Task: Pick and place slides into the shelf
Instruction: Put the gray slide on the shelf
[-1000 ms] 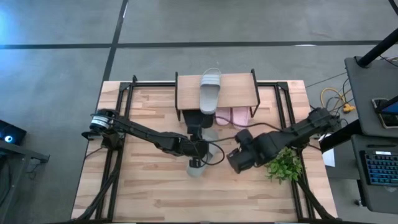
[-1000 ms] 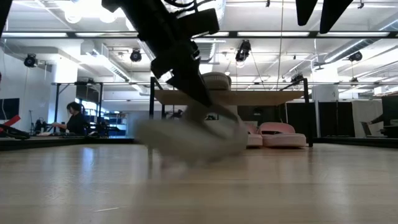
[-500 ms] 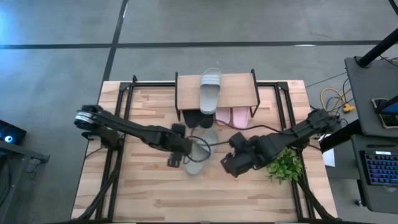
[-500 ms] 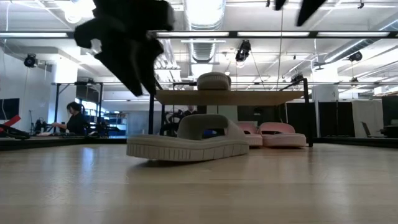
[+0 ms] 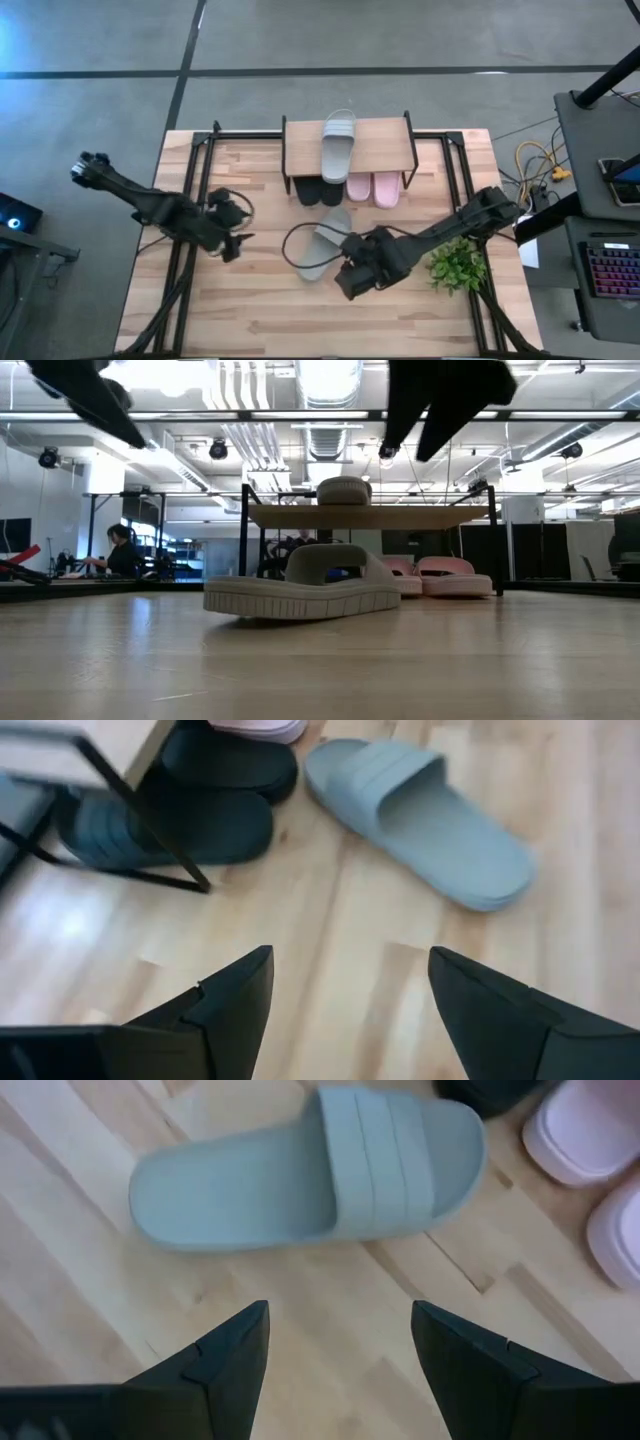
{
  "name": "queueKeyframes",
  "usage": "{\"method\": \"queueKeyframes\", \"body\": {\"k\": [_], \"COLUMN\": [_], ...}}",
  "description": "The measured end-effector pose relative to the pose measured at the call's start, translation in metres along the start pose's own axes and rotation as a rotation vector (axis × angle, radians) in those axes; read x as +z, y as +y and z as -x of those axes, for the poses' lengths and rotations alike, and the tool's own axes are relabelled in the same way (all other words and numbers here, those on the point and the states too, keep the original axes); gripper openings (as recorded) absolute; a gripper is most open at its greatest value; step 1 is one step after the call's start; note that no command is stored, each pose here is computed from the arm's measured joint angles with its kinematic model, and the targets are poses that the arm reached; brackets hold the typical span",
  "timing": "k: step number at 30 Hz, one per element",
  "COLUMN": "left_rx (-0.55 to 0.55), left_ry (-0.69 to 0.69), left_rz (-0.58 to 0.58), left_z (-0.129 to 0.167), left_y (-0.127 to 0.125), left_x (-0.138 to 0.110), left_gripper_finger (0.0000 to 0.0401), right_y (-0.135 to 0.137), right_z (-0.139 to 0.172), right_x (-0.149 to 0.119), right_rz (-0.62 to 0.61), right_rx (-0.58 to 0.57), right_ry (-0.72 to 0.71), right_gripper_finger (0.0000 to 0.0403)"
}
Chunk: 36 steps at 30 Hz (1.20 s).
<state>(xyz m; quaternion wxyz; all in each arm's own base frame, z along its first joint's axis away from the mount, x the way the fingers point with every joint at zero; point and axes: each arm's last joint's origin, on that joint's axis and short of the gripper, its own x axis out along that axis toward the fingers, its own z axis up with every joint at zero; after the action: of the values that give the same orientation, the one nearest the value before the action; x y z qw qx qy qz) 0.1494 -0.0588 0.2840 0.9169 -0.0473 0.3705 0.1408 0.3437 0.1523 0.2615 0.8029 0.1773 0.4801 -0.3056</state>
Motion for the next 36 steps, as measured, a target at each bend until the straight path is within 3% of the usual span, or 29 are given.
{"method": "queueKeyframes", "body": {"k": [7,12,21,31,36], "left_rx": [-0.096,-0.116,-0.071,0.000,0.013], "left_ry": [-0.072,-0.096,-0.041,0.049,0.066], "left_rz": [0.166,0.190,0.143,0.042,0.028], "left_z": [0.020,0.026,0.016,-0.001,-0.004], "left_y": [0.019,0.024,0.017,0.006,0.004], "left_x": [-0.021,-0.022,-0.023,-0.025,-0.026], "left_gripper_finger": [0.0251,0.0251,0.0251,0.0251,0.0251], "right_y": [0.015,0.021,0.021,0.024,0.019], "right_z": [-0.049,-0.077,-0.081,-0.102,-0.118], "right_x": [0.002,0.001,0.006,0.023,0.032], "right_rz": [0.032,0.024,-0.003,0.136,0.145], "right_rx": [-0.068,-0.125,-0.185,-0.153,-0.175], "right_ry": [-0.015,-0.012,-0.123,-0.163,-0.157], "right_gripper_finger": [0.0238,0.0238,0.0238,0.0238,0.0237]}}
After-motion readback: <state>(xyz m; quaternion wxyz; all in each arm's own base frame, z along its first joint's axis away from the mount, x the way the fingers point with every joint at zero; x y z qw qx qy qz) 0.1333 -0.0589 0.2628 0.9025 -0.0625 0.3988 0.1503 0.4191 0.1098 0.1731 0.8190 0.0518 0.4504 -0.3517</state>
